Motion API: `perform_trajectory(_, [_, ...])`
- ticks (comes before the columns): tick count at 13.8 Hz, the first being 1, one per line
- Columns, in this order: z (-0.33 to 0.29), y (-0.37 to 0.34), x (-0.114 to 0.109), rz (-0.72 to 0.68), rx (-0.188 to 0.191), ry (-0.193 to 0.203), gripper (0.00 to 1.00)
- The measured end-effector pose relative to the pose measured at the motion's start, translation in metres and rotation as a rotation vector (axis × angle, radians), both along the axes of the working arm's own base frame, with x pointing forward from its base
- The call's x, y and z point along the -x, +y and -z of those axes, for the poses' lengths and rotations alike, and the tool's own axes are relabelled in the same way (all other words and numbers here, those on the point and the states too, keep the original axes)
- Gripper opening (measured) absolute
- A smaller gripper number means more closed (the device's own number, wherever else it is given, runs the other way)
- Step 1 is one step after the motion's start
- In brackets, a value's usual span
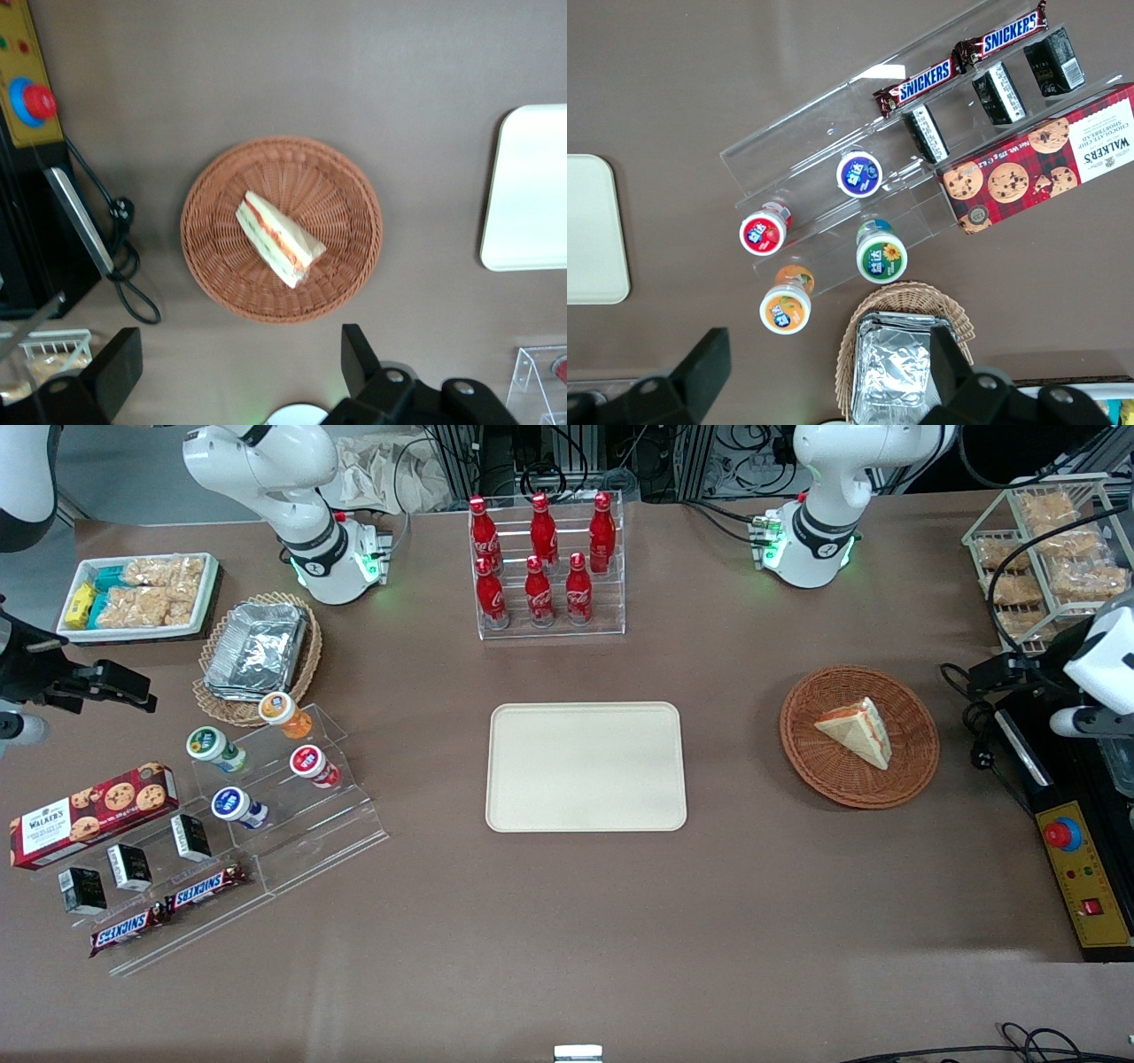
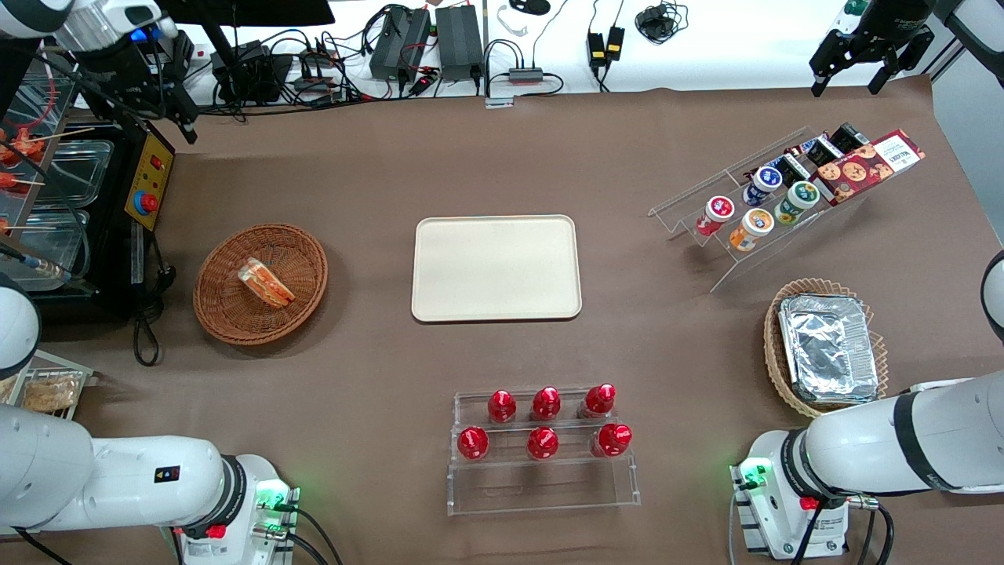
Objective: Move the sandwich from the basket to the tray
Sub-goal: 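Lower the open left gripper over the wrapped sandwich in the basket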
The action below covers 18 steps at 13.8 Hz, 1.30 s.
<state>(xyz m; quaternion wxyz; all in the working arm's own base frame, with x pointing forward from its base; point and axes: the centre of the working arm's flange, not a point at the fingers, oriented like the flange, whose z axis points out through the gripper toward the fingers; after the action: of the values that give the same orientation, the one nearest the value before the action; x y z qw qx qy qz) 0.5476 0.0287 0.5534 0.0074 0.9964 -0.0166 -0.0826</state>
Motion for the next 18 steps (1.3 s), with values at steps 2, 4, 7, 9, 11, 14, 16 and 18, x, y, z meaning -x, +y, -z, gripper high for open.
perform_trajectory(2, [0.015, 0.000, 0.013, -0.023, -0.002, 0.021, 1.00])
perform_trajectory(4, [0.033, 0.000, 0.029, -0.054, -0.006, 0.001, 1.00])
perform_trajectory(7, [0.067, -0.001, 0.063, -0.123, -0.014, -0.036, 1.00])
perform_trajectory(9, [0.081, -0.002, 0.078, -0.188, -0.022, -0.032, 1.00])
perform_trajectory(11, [0.091, -0.002, 0.084, -0.248, -0.029, -0.027, 1.00])
perform_trajectory(14, [0.111, 0.000, 0.089, -0.380, -0.006, -0.015, 1.00])
perform_trajectory(16, [0.130, 0.000, 0.095, -0.468, 0.011, -0.001, 1.00])
perform_trajectory(18, [0.151, 0.002, 0.100, -0.568, 0.029, 0.019, 1.00])
